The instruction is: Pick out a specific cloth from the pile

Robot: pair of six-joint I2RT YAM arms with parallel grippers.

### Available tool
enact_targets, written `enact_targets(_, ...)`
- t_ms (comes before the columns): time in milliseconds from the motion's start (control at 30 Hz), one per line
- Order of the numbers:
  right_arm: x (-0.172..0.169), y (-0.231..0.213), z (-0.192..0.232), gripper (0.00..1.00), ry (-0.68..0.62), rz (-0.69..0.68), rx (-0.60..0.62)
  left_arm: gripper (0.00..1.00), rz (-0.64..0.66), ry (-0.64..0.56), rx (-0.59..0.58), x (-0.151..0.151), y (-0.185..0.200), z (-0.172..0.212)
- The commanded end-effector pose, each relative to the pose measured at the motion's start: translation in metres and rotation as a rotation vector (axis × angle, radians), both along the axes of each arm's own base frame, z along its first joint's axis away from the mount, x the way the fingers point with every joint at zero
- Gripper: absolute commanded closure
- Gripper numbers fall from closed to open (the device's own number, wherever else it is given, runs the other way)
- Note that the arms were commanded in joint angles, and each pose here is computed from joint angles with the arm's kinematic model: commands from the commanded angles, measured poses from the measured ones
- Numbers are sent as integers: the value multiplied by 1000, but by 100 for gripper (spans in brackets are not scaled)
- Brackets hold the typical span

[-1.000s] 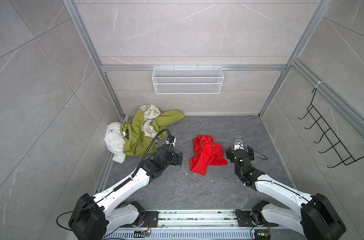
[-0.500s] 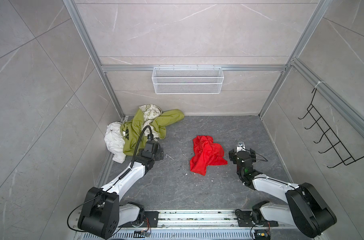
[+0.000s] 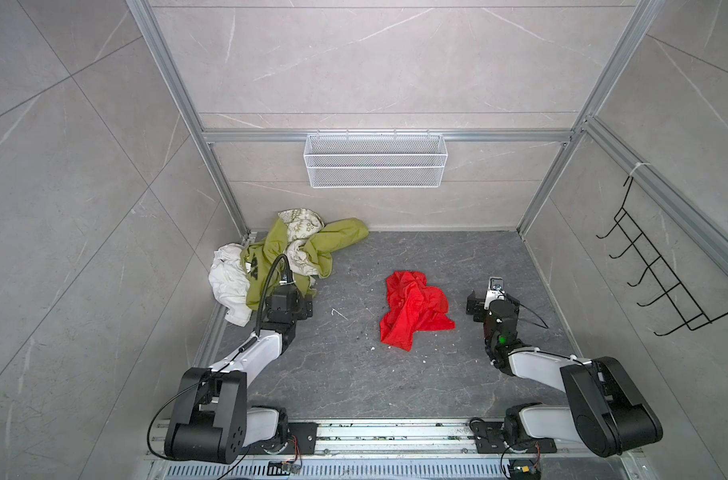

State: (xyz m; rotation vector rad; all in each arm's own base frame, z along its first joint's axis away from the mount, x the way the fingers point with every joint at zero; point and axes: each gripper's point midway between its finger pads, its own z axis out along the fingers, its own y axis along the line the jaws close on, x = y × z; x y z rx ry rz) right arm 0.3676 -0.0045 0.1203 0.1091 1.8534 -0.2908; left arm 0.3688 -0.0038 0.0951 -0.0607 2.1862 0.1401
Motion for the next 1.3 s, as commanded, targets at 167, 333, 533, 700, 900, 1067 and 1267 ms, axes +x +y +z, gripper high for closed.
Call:
enact_targets(167,-2,-2,-3,0,-89,-6,77,13,-37,-114,-88,12,1,4)
enact_targets(333,-3,-4,-3,0,-89,-7,88,13,-6,-166,-120,6,8,9)
enact_targets(533,-3,-3,-4,1,-89,2,89,13,30,-191,-136,1,16,12)
enact_targets(700,0,1,-11,0,-84,31,76,13,35,-192,-141,0,18,11)
enact_targets(900,7,2,-15,1,-59,30,73,17,39,-223,-139,-6,19,15)
enact_targets(1067,15,-2,-21,0,-16,26,106,17,42,-191,-138,0,19,12)
enact_targets(1267,16,-8,-20,0,-17,17,120,14,-24,-243,-21,3,19,17)
